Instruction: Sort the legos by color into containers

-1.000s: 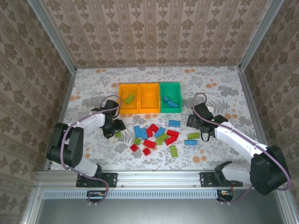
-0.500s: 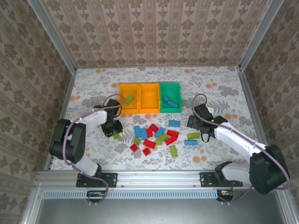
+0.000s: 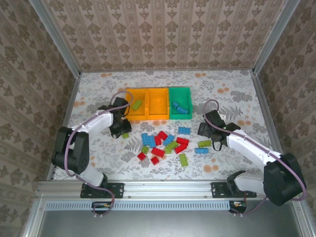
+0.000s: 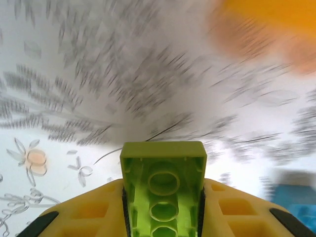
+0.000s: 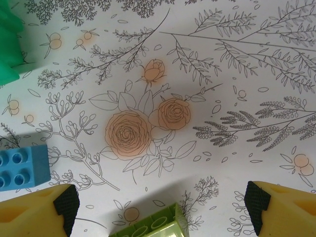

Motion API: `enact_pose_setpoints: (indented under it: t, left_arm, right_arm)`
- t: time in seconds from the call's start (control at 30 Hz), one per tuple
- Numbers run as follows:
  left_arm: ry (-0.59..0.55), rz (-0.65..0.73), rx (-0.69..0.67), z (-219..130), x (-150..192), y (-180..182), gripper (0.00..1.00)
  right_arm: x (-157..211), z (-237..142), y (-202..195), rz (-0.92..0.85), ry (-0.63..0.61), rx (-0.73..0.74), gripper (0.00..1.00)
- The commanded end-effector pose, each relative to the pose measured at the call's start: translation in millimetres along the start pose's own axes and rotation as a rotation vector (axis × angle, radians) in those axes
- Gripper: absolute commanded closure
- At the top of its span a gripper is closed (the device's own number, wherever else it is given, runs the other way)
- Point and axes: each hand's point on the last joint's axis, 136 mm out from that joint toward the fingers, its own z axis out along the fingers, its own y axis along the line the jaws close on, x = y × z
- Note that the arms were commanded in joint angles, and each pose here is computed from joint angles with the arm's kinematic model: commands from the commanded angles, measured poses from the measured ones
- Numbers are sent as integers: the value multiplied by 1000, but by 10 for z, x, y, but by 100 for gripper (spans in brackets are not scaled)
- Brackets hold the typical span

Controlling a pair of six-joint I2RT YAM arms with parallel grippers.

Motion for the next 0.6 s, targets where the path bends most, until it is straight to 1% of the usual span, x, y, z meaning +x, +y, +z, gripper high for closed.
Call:
enact_pose_setpoints:
  t: [0.0,0.1,0.2,0.33,0.4,0.57]
  left_arm:
    - [-145,73,87,-416,-401,-310,67]
    - [-201,122,96,-574,-633,-463,66]
    - [-251,175,125,-632,-856,-642,65]
    - [-247,251,145,-481,-1105,-890,65]
    - [-254,271,126,-388,-1239,-957,65]
    - [-276,291,112,-283,-1452,-1067,64]
  right_arm:
    - [95,6,7,22,33,-20,10]
    - [108,-13,50,19,36,-42,10]
    - [137,-31,103,2,43,-66,10]
    - [212,-33,187,-20,60,-107,10]
    - [259,-34,234,-43,75,-127,10]
    - [383,-3,208,-91,137,-98,10]
